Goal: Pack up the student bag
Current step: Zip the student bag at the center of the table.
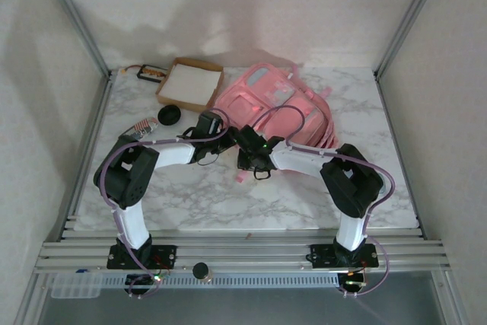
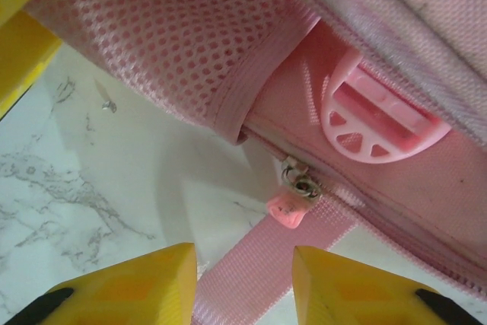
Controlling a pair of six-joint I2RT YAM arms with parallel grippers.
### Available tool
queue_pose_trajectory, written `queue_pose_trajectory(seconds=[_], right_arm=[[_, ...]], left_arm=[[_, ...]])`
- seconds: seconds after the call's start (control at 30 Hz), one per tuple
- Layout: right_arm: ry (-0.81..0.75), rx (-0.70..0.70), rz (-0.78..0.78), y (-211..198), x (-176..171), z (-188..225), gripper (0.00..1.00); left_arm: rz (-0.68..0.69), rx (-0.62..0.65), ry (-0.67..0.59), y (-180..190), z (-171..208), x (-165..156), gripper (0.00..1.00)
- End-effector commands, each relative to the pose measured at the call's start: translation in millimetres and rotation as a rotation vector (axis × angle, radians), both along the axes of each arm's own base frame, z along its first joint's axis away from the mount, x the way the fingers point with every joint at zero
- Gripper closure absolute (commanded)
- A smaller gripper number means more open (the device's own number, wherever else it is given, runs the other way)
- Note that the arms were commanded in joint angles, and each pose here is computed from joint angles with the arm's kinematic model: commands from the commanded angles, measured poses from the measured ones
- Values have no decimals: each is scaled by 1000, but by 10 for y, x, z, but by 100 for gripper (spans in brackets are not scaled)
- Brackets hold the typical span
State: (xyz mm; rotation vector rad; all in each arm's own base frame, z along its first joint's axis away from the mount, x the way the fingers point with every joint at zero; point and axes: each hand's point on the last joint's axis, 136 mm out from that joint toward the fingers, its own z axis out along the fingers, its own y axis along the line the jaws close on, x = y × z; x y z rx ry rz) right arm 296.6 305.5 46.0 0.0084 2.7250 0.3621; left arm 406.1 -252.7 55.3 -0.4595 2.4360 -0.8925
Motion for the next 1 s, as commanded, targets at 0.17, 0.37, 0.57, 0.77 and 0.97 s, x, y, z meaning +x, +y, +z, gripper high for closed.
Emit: queue_pose_trajectory(seconds=[0.17, 0.37, 0.57, 0.77, 0.97], right_arm=[[-9, -63, -62, -191, 19, -114, 59], [-10, -19, -70, -175, 56, -220, 63], [-23, 1, -66, -106, 137, -304, 66], [-46, 13, -47, -45, 214, -296, 73], [-85, 49, -43, -4, 258, -91, 87]], left_arm=[[4, -19, 3, 10, -76, 32, 45], [15, -32, 12, 3, -96, 34, 46], [10, -42, 28, -26, -159, 2, 45], [11, -55, 40, -45, -216, -5, 45], [10, -58, 43, -54, -222, -11, 45]])
